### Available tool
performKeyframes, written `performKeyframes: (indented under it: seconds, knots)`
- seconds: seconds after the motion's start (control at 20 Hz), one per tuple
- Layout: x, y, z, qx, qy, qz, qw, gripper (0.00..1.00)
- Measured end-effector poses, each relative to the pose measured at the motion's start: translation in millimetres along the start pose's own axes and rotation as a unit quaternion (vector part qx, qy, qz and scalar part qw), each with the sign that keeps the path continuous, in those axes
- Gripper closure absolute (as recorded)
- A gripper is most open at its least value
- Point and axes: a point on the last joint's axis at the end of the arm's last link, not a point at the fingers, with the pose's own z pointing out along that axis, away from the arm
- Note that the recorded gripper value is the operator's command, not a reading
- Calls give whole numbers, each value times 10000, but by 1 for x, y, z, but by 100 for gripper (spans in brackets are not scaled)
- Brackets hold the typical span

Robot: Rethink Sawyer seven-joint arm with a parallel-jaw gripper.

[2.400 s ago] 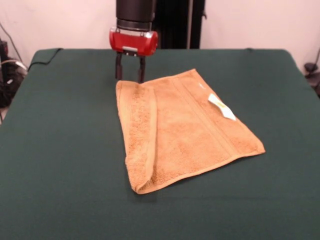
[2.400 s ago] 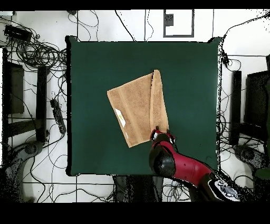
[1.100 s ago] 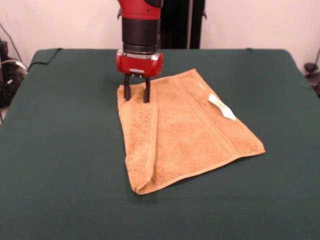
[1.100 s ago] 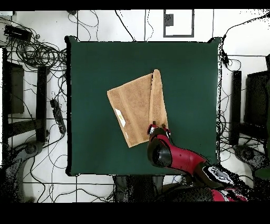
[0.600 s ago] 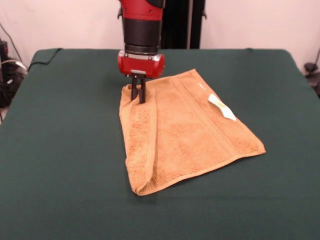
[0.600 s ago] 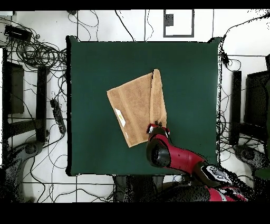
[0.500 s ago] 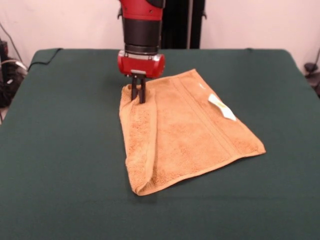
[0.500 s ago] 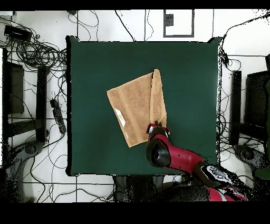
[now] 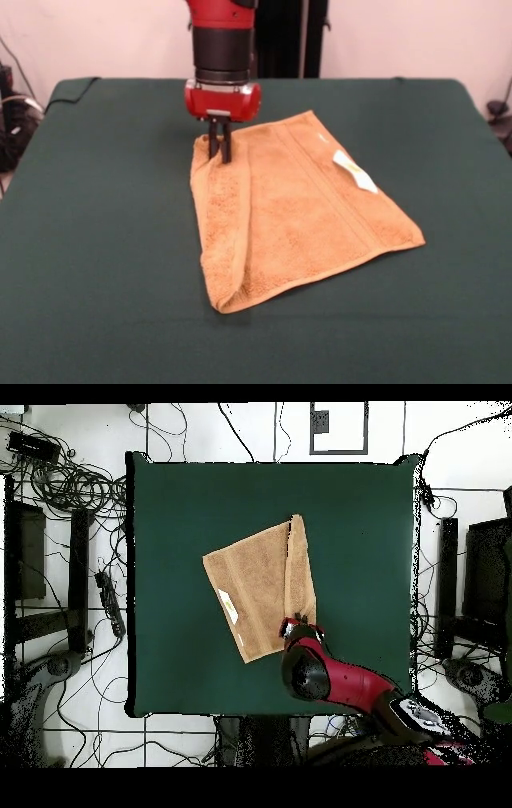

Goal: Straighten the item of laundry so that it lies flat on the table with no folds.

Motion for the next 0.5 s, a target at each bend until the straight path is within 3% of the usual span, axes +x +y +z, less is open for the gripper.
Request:
performKeyframes:
  seconds: [0.2, 0.5]
  knots:
    - [-12, -13, -9, -163, 245, 133, 9995, 100]
    - [-28, -40, -26, -195, 468, 228, 9985, 100]
